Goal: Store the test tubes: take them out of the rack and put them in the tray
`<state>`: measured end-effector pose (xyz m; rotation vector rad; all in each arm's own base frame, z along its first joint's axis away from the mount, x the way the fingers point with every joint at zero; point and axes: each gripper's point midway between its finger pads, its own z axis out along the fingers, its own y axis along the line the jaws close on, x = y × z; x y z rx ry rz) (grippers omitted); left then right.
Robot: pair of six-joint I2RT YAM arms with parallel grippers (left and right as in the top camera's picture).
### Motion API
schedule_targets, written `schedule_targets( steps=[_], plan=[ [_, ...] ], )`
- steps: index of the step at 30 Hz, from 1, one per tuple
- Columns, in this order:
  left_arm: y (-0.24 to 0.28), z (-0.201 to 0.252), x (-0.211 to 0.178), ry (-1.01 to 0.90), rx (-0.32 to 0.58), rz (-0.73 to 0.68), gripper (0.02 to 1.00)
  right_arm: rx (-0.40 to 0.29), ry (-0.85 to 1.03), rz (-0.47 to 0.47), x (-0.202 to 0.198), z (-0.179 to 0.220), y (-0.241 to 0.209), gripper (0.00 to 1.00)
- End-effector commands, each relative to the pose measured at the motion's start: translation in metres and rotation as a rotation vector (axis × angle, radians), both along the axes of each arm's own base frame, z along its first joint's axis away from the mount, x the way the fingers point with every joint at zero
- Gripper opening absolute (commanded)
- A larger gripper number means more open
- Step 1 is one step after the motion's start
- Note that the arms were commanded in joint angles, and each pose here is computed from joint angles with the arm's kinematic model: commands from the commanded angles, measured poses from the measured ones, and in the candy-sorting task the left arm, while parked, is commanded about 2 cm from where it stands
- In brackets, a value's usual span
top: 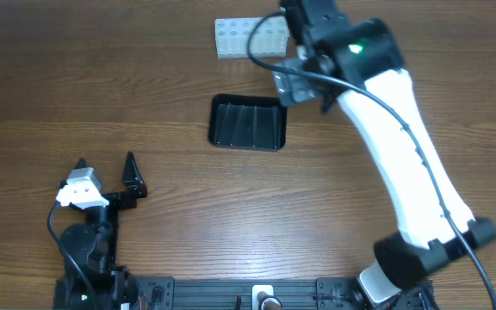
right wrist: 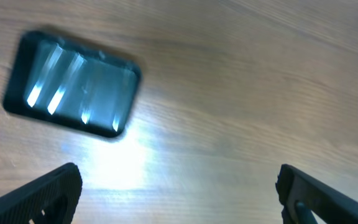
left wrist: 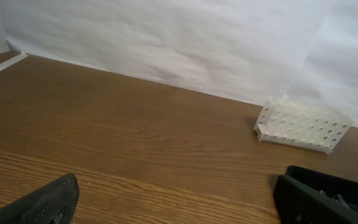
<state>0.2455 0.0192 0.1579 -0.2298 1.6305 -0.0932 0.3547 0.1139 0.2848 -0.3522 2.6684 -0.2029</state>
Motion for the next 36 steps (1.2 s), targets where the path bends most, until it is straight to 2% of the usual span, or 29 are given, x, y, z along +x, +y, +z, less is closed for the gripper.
schedule_targets(
  steps=[1,8,15,18,26,32,36],
  plan=[
    [-0.001,-0.001,0.0,-0.001,0.014,-0.008,0.996,-0.026,-0.031,-0.027,-0.025,0.026,-0.03,0.993],
    [-0.001,-0.001,0.0,0.0,0.014,-0.008,0.998,-0.018,-0.054,-0.107,-0.077,0.038,-0.075,0.991],
    [-0.001,-0.001,0.0,-0.001,0.014,-0.008,0.998,0.013,-0.142,-0.2,-0.132,0.019,-0.114,0.993],
    [-0.001,-0.001,0.0,-0.001,0.014,-0.008,0.998,0.037,-0.227,-0.24,-0.144,0.009,-0.125,0.993],
    [-0.001,-0.001,0.0,-0.001,0.014,-0.008,0.998,0.118,-0.545,-0.305,-0.126,0.002,-0.136,0.991],
    [-0.001,-0.001,0.0,-0.001,0.014,-0.008,0.998,0.132,-0.6,-0.312,-0.125,-0.02,-0.138,0.993],
    [-0.001,-0.001,0.0,-0.001,0.014,-0.008,0.998,0.165,-0.722,-0.309,-0.117,-0.011,-0.137,0.991]
  ],
)
